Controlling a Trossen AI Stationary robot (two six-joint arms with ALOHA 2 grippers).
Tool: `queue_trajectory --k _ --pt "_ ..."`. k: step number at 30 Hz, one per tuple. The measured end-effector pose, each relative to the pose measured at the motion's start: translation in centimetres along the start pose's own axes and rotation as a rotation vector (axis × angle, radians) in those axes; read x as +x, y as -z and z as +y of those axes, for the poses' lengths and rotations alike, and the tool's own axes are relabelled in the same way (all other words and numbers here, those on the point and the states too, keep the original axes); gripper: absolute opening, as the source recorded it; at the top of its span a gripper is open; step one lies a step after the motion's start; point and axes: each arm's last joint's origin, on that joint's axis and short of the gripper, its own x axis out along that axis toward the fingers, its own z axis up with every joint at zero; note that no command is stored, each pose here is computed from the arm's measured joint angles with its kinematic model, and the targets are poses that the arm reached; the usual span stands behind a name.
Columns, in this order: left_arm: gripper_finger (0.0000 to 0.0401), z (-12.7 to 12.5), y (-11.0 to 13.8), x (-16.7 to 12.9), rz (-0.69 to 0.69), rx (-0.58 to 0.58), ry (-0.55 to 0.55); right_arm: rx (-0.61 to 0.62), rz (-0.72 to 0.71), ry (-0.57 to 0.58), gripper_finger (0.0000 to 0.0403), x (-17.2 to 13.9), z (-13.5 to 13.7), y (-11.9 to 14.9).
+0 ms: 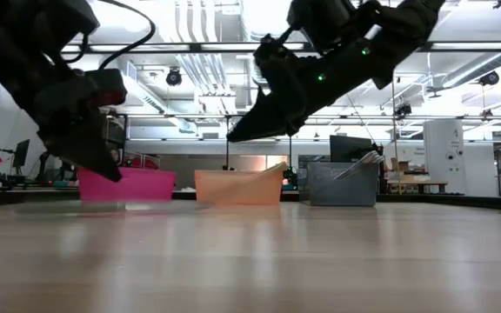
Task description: Sort silverware by color (type)
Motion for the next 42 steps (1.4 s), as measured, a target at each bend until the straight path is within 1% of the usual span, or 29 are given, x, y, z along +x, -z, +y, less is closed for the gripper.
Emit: queue_trajectory --k 5,8,10,12,15,19,23,27,30,35,37,42 --pt "0.0003 -0.3 -0.1 0.0 -0.005 0.03 0.005 0.016 -0.098 -0.015 0.0059 -0.3 0.0 0.3" --pt "0.0002 -0.5 0.2 0.0 0.022 0.068 0.025 0.029 -0.11 -0.021 0.0059 0.4 0.1 0.8" --pt "0.0001 -0.7 0.3 0.0 0.04 0.098 0.065 0.047 -0.082 -0.034 0.0059 1.0 0.0 1.3" --pt "0.0001 -0.7 0.7 -0.3 0.074 0.137 0.079 0.063 -0.1 -0.042 0.0059 1.9 0.2 0.9" --pt "0.0001 -0.8 1.0 -0.3 0.084 0.154 0.079 0.065 -0.105 -0.057 0.0059 3.7 0.5 0.5" --pt "0.0 -0.8 1.1 -0.3 0.089 0.173 0.063 0.071 -0.079 -0.054 0.0059 6.3 0.7 0.9" --pt "0.0 -0.6 1.3 -0.5 0.102 0.187 0.048 0.102 -0.082 -0.021 0.0059 8.6 0.1 1.1" --pt "0.0 -0.7 0.9 -0.9 0.087 0.182 0.059 0.133 -0.041 -0.005 0.0058 10.2 0.0 2.2" --pt "0.0 -0.9 0.5 -1.3 0.071 0.203 0.057 0.142 -0.012 -0.006 0.0059 10.8 0.0 2.9" --pt "0.0 -0.1 0.7 -1.5 0.05 0.216 -0.014 0.155 0.014 0.017 0.0059 11.0 -0.2 3.6" --pt "0.0 -0.2 0.6 -1.4 0.031 0.209 -0.018 0.152 0.025 0.038 0.0059 10.9 -0.3 3.8" --pt "0.0001 0.1 0.8 -1.1 0.013 0.185 -0.056 0.147 0.049 0.041 0.0059 10.8 -0.3 4.1"
